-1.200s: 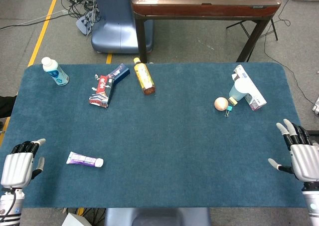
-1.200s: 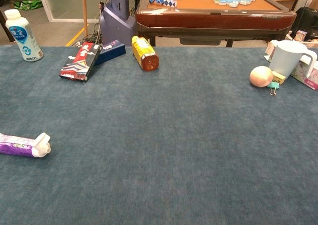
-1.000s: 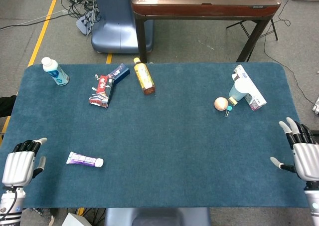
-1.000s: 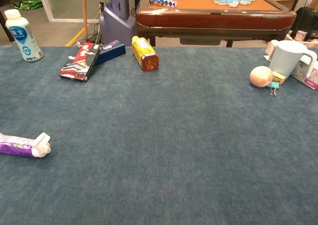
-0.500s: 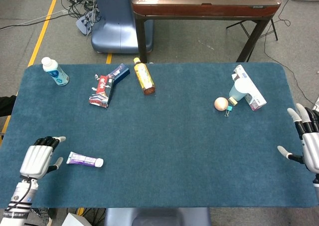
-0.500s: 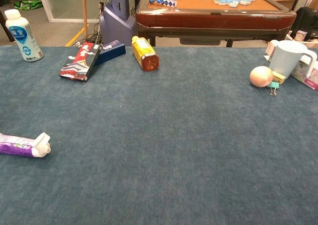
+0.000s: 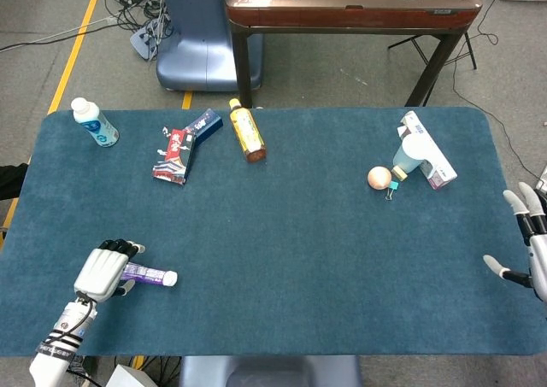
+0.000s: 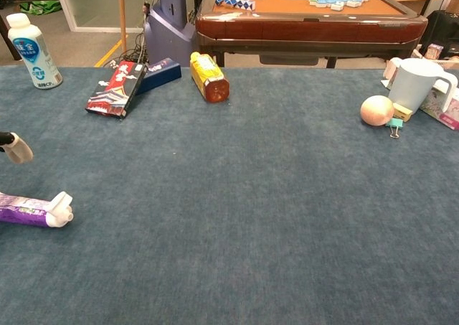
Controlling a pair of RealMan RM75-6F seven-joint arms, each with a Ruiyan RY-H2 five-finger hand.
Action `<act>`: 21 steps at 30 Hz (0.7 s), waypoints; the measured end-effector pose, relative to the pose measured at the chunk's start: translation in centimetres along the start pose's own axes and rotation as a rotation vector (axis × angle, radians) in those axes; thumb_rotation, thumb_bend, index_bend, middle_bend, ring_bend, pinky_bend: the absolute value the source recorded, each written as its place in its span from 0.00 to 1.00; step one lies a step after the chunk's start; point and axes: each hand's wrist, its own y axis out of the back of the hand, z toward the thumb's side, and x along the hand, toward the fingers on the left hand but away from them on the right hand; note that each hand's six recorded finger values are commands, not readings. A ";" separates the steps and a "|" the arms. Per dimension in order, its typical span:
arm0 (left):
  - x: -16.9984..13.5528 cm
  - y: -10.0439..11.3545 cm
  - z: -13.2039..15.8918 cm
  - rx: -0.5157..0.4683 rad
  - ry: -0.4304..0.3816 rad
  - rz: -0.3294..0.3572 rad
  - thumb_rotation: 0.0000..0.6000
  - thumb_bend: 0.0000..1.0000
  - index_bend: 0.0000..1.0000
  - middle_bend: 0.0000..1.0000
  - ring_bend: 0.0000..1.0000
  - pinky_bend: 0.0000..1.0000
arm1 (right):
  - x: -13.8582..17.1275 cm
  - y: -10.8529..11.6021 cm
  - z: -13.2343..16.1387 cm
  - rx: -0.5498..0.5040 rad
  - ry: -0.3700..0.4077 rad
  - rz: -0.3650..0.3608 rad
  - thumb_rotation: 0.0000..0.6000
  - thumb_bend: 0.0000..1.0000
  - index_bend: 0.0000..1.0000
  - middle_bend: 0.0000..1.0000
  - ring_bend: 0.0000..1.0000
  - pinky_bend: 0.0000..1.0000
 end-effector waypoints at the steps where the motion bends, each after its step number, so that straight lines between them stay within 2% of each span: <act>1: 0.1 -0.2 0.1 0.016 -0.004 -0.002 1.00 0.20 0.29 0.29 0.23 0.23 | 0.1 0.0 0.0 -0.001 -0.001 0.000 0.94 0.08 0.00 0.00 0.00 0.00; 10: 0.6 -1.7 0.4 0.049 -0.008 -0.071 1.00 0.20 0.30 0.29 0.23 0.22 | 0.8 0.1 -0.6 -0.013 -0.017 0.000 0.94 0.08 0.00 0.00 0.00 0.00; 21: 0.9 -3.0 0.2 0.052 0.007 -0.094 1.00 0.20 0.32 0.29 0.23 0.22 | 1.3 0.2 -1.1 -0.019 -0.030 -0.002 0.94 0.08 0.00 0.00 0.00 0.00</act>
